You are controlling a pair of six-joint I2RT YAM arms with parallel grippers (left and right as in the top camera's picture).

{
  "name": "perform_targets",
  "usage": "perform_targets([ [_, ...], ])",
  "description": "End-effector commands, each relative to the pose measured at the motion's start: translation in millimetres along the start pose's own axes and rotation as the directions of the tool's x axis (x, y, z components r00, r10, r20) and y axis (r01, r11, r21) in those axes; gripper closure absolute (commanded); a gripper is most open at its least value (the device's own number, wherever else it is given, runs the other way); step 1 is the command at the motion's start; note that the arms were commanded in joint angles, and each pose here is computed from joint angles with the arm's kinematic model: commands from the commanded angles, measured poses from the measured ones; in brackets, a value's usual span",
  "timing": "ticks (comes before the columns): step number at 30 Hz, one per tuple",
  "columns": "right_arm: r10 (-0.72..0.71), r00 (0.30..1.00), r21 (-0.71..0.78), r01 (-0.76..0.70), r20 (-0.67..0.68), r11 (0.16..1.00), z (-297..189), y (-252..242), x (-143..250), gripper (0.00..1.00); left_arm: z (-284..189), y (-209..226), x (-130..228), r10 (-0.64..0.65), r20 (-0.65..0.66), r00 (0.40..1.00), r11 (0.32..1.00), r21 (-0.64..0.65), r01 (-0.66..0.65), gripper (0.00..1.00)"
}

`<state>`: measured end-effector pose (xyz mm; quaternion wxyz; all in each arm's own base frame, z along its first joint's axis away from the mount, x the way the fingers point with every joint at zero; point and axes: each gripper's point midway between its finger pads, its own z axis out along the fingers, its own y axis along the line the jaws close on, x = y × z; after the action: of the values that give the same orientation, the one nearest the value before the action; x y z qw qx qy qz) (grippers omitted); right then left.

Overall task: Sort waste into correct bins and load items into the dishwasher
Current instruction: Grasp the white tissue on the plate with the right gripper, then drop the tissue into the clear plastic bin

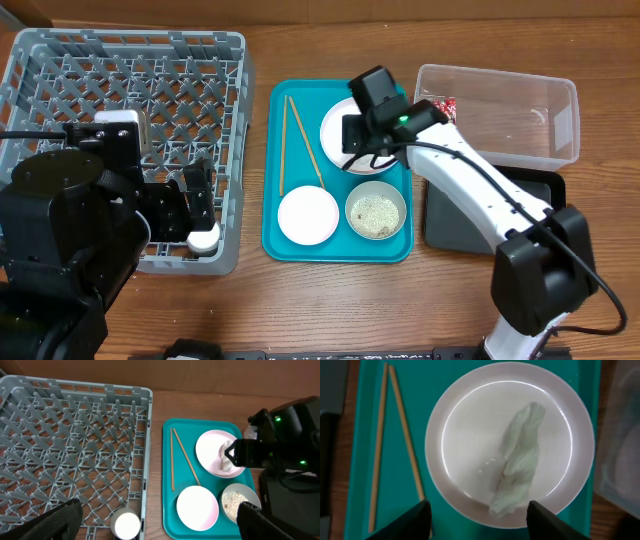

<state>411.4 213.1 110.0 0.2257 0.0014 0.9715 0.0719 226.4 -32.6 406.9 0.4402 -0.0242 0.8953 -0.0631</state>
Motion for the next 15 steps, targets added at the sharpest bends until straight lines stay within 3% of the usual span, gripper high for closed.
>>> perform_targets([
  [1, 0.039, 0.999, 0.117, -0.041, 0.016, 0.992, 19.7, -25.7, -1.8, 0.37, 1.1, 2.0, 0.0, -0.012, 0.000, 1.000, 1.000, -0.014, 0.012, 0.00],
  [8, 0.074, 0.997, 0.134, -0.068, -0.039, 0.989, 54.1, -30.0, 12.1, 0.40, 1.1, 2.0, 0.0, -0.012, 0.000, 1.000, 1.000, -0.014, 0.012, 0.00],
  [12, 0.081, 0.992, 0.147, -0.066, -0.096, 0.987, 77.3, -32.2, 28.5, 0.50, 1.1, 2.0, 0.0, -0.012, 0.000, 1.000, 1.000, -0.014, 0.012, 0.00],
  [15, 0.086, 0.988, 0.134, -0.069, -0.125, 0.989, 83.4, -29.9, 35.4, 0.78, 1.1, 2.0, 0.0, -0.012, 0.000, 1.000, 1.000, -0.014, 0.012, 0.00],
])
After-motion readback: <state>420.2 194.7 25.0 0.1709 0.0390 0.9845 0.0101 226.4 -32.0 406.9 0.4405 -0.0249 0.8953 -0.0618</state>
